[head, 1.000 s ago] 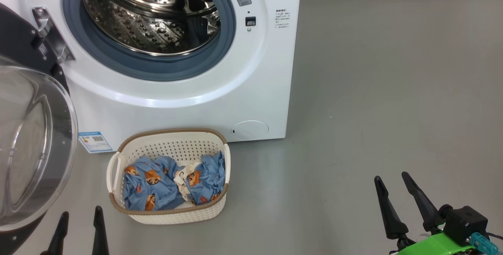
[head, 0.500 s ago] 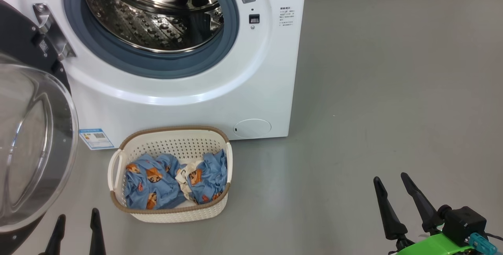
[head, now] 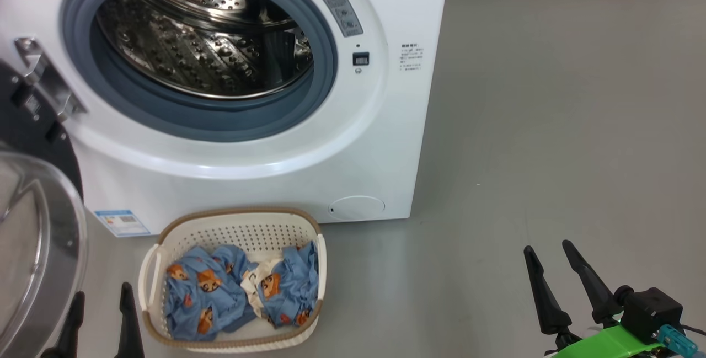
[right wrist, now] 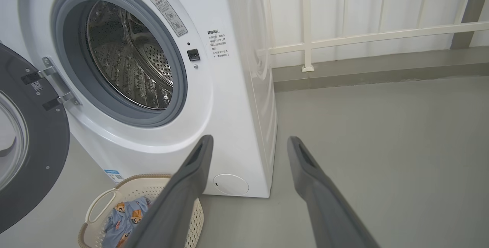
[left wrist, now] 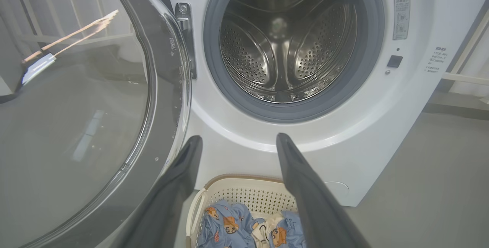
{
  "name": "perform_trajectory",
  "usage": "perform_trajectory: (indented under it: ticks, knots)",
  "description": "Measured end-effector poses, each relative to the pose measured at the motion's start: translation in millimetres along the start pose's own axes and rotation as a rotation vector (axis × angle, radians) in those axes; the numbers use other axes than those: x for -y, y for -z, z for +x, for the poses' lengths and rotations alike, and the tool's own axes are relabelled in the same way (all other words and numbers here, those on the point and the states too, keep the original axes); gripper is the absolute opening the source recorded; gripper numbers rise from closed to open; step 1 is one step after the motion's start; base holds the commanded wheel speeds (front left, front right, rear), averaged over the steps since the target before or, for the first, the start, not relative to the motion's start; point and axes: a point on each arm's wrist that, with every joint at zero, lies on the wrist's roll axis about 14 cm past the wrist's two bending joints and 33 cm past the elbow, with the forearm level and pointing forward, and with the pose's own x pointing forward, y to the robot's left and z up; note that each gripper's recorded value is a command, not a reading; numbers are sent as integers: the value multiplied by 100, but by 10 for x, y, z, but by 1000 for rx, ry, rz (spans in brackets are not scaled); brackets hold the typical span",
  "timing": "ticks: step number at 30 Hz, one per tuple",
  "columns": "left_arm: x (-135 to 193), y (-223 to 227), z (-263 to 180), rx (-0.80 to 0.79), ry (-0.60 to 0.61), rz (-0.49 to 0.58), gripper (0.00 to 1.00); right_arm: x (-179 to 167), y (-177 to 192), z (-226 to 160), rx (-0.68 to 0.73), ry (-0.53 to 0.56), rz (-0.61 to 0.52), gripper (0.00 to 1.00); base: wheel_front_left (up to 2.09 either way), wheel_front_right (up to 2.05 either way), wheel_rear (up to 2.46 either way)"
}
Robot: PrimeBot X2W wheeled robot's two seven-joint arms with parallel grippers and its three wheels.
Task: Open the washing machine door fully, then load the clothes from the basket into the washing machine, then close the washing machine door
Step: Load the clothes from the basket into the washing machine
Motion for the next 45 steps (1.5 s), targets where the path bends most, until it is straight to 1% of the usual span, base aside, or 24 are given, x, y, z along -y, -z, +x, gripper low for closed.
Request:
perform_trajectory:
  ticks: [8,28,45]
  knots:
    - [25,-16,57,6,5,3,100,17,65,38,-18,3,3,100,83,-83,0]
    - [101,93,79,-27,23,-13,100,36,165,73,-43,14,16,100,1,-1,0]
    - [172,312,226,-88,44,-24,100,56,415,188,-104,26,34,100,0,0,0]
